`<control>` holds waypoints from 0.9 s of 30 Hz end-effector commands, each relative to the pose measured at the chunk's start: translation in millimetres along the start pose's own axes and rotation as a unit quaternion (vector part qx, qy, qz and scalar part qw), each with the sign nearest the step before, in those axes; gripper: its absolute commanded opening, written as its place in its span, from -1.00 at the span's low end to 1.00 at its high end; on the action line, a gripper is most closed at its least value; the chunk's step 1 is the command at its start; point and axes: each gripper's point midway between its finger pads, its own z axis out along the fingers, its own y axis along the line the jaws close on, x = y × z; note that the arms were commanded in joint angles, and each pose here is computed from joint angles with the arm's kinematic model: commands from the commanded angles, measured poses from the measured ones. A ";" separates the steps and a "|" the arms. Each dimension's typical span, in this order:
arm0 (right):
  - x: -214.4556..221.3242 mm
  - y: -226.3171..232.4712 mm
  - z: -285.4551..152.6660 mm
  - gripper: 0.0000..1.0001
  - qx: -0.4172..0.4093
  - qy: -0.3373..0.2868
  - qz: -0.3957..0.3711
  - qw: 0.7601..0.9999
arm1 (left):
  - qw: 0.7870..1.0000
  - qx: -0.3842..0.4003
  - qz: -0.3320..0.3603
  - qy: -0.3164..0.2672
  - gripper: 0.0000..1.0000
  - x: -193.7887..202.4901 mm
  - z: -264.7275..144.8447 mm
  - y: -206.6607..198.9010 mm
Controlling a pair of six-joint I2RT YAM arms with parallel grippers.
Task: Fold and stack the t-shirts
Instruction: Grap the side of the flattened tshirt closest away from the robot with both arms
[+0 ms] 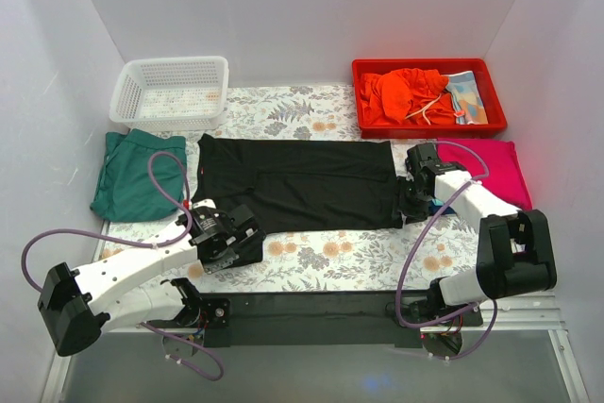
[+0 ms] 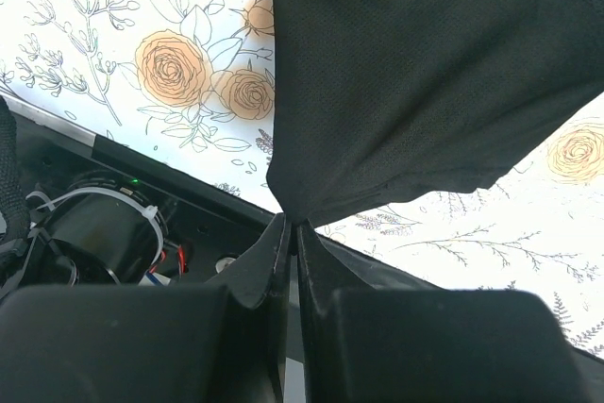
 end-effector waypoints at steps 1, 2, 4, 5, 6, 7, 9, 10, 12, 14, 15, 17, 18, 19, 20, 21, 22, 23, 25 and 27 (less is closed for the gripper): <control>-0.4 8.9 1.2 -0.02 -0.027 0.003 0.000 1.000 | 0.952 -0.008 -0.305 -0.014 -1.00 -11.7 -4.4 -12.2; 5.7 6.7 1.3 -0.02 -0.025 0.009 0.001 1.000 | 0.952 -0.007 -0.305 -0.014 -1.00 -12.1 -5.0 -12.9; 13.8 3.5 2.1 -0.04 -0.020 0.020 0.003 1.000 | 0.952 -0.007 -0.305 -0.015 -1.00 -12.7 -5.1 -12.7; 19.6 0.4 2.4 -0.05 -0.014 0.029 0.005 0.999 | 0.952 -0.005 -0.304 -0.016 -1.00 -13.6 -6.0 -13.9; 27.1 -3.5 4.9 -0.09 -0.008 0.040 0.007 0.999 | 0.952 -0.004 -0.305 -0.017 -1.00 -14.2 -6.5 -14.6; 31.7 -7.2 6.6 -0.10 0.001 0.046 0.007 0.999 | 0.953 -0.007 -0.304 -0.019 -1.00 -14.8 -6.0 -14.3; 42.1 -16.3 12.0 -0.16 0.020 0.062 0.012 0.998 | 0.953 -0.005 -0.301 -0.021 -1.00 -16.9 -7.8 -16.9; 44.1 -19.7 13.9 -0.17 0.028 0.064 0.014 0.997 | 0.953 -0.005 -0.301 -0.022 -1.00 -17.6 -8.3 -17.8; 46.0 -20.4 17.4 -0.30 0.032 0.072 0.018 0.997 | 0.954 0.000 -0.300 -0.025 -1.00 -20.2 -11.0 -19.7; 46.4 -19.9 18.5 -0.39 0.033 0.077 0.021 0.996 | 0.954 0.004 -0.298 -0.027 -1.00 -22.1 -12.5 -20.9; 44.9 -19.2 18.4 -0.48 0.032 0.075 0.022 0.996 | 0.954 0.008 -0.298 -0.028 -1.00 -23.4 -14.4 -21.7; 41.2 -18.8 17.7 -0.53 0.034 0.071 0.022 0.997 | 0.953 0.015 -0.300 -0.029 -1.00 -25.2 -16.5 -22.1; 39.1 -18.1 16.4 -0.53 0.033 0.067 0.023 0.997 | 0.953 0.017 -0.300 -0.030 -1.00 -25.8 -17.3 -22.4; 36.0 -15.9 14.4 -0.54 0.029 0.063 0.022 0.997 | 0.953 0.019 -0.300 -0.031 -1.00 -26.4 -18.0 -22.6; 32.2 -13.9 10.2 -0.54 0.024 0.052 0.021 0.998 | 0.953 0.020 -0.300 -0.031 -1.00 -26.7 -18.2 -22.5; 29.4 -12.0 6.9 -0.52 0.020 0.045 0.021 0.999 | 0.953 0.019 -0.299 -0.031 -1.00 -26.3 -17.8 -22.2; 22.6 -7.0 -0.3 -0.50 0.008 0.029 0.016 0.999 | 0.954 0.018 -0.299 -0.030 -1.00 -25.7 -17.3 -21.9; 19.3 -3.7 -3.9 -0.47 0.001 0.022 0.014 1.000 | 0.954 0.017 -0.298 -0.030 -1.00 -25.6 -17.1 -21.9; 10.9 1.7 -13.5 -0.34 -0.013 0.002 0.010 1.000 | 0.954 0.016 -0.297 -0.030 -1.00 -25.3 -16.7 -21.6; 1.2 6.9 -21.6 -0.26 -0.022 -0.016 0.006 1.000 | 0.954 0.018 -0.298 -0.030 -1.00 -25.7 -17.3 -22.2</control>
